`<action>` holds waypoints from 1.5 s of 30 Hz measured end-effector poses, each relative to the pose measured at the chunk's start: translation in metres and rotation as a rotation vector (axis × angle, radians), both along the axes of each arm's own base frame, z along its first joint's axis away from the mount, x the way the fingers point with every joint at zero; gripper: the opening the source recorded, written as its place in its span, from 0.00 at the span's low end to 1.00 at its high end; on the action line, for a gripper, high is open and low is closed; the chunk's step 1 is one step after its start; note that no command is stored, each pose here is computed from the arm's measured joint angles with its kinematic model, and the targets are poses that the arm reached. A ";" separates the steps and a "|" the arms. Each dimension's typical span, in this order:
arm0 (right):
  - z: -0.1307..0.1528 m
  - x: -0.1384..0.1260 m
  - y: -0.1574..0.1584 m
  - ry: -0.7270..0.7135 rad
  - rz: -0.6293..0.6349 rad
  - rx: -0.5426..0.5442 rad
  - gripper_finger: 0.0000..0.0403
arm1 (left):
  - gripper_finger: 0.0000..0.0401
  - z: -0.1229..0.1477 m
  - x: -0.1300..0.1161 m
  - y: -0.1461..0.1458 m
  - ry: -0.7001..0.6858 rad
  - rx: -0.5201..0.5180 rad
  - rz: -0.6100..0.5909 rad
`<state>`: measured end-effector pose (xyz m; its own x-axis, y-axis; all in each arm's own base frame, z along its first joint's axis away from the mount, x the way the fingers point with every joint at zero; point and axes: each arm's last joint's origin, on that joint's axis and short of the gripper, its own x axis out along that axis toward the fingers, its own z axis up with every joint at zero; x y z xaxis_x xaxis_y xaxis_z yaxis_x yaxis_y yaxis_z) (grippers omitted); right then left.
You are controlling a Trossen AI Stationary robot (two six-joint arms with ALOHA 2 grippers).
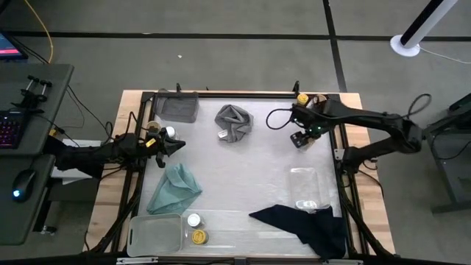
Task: Sort spices by type
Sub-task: Put the bottom right brown seasoning bottle into the transparent bin
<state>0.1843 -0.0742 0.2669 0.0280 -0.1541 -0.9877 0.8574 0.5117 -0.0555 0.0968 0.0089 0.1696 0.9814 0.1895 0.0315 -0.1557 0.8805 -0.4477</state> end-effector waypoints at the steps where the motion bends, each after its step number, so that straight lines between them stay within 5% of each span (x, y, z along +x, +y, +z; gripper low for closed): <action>1: 0.011 -0.002 0.004 -0.029 0.003 -0.029 0.68 | 0.00 0.000 0.000 0.000 0.000 0.000 0.000; 6: 0.067 -0.015 0.032 -0.290 0.051 -0.067 0.68 | 0.00 0.000 0.000 0.000 0.000 0.000 0.000; 12: 0.093 -0.029 0.078 -0.416 0.134 0.109 0.68 | 0.00 0.000 0.000 0.000 0.000 0.000 0.000; 18: 0.069 -0.027 0.119 -0.170 0.180 0.233 0.68 | 0.00 0.000 0.000 0.000 0.000 0.000 0.000; 26: 0.009 -0.001 0.138 0.031 0.116 0.149 0.68 | 0.00 0.000 0.000 0.000 0.000 0.000 0.000; 35: -0.023 0.027 0.137 0.055 0.092 0.102 0.68 | 0.00 0.000 0.000 0.000 0.000 0.000 0.000; 45: -0.024 0.034 0.127 0.047 0.037 0.116 0.82 | 0.00 0.000 0.000 0.000 0.000 0.000 0.000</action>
